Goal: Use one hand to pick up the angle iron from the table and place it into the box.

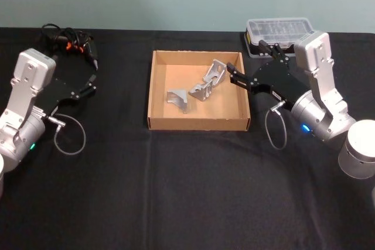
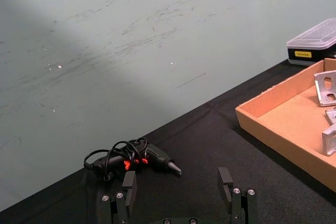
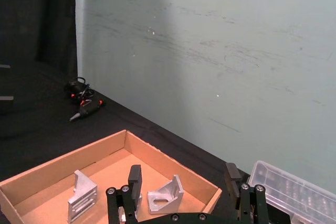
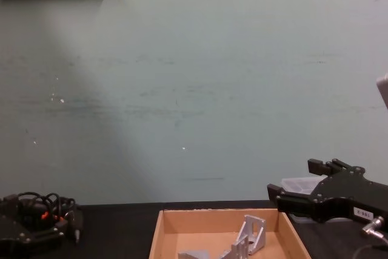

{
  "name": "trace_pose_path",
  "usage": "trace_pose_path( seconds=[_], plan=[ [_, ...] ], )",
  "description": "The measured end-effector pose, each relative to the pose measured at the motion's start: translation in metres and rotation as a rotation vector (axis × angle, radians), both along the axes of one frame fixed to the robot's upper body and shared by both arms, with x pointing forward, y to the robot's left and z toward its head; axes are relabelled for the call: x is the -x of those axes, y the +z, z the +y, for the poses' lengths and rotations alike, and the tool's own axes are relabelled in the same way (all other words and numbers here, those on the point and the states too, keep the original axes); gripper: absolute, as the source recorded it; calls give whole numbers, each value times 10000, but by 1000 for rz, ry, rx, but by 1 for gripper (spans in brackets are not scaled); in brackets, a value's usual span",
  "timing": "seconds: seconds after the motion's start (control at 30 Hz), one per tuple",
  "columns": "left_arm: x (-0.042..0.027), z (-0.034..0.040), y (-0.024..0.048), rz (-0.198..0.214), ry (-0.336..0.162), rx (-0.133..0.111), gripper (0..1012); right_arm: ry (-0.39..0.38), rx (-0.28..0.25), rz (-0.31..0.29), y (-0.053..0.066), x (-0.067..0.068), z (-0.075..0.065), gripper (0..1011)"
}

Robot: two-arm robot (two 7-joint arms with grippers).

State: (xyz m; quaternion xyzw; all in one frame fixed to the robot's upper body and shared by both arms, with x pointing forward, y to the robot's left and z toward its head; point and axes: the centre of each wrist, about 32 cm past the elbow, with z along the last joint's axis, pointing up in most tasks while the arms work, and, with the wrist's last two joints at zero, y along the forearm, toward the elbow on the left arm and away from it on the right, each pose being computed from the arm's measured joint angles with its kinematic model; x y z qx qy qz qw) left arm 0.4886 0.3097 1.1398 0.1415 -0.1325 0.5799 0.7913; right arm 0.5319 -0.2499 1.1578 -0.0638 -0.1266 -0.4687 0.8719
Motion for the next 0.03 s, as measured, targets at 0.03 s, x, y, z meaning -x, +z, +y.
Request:
trace_pose_path(
  seconds=[0.03],
  plan=[
    [0,0,0,0,0,0,1011,0,0,0,0,0,0,1000]
  ],
)
